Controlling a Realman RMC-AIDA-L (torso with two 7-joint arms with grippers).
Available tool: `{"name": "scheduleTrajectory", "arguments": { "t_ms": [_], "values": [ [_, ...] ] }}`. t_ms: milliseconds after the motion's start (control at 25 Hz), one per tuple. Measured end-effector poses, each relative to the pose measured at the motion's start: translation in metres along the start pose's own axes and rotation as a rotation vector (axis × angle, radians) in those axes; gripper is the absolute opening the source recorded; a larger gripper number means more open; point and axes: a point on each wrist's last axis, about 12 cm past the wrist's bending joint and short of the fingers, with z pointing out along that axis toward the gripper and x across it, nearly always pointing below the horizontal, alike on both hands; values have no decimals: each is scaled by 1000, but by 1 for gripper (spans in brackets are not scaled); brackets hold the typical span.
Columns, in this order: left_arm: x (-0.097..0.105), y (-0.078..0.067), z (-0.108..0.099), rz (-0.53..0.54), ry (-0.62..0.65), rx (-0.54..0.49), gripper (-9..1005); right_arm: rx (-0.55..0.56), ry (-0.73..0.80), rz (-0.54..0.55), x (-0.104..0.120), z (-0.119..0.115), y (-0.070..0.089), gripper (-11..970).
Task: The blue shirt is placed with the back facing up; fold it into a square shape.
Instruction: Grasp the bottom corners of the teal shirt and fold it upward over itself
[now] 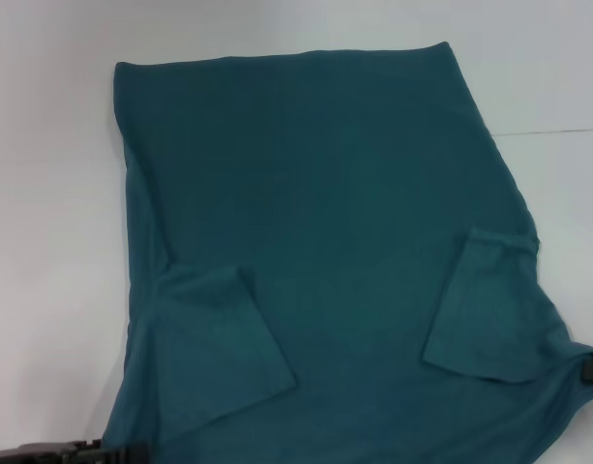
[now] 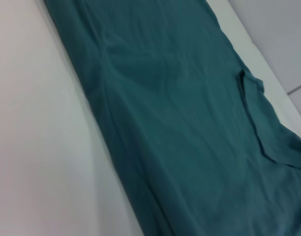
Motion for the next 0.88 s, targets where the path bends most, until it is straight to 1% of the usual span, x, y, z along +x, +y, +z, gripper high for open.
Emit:
{"name": "scheduleTrajectory", "arguments": {
  "t_ms": [120,320,480,760,880],
  "values": [
    [-3,2,0,-4,-7,-20,852,-2,-2,2,0,0,0,53],
    [-4,4,-1,-3,4,-37,627,-4,-1,-2,-2,1,1,53],
    [-5,3,0,-2,26,-37,535,-2,-2,-4,-4,0,1,53],
    [-8,2,1,2,29,-33,374,1,-3,-6,-5,0,1,53],
    [-10,2,1,3,29,-34,250,1,-3,-7,-5,0,2,53]
  ]
}}
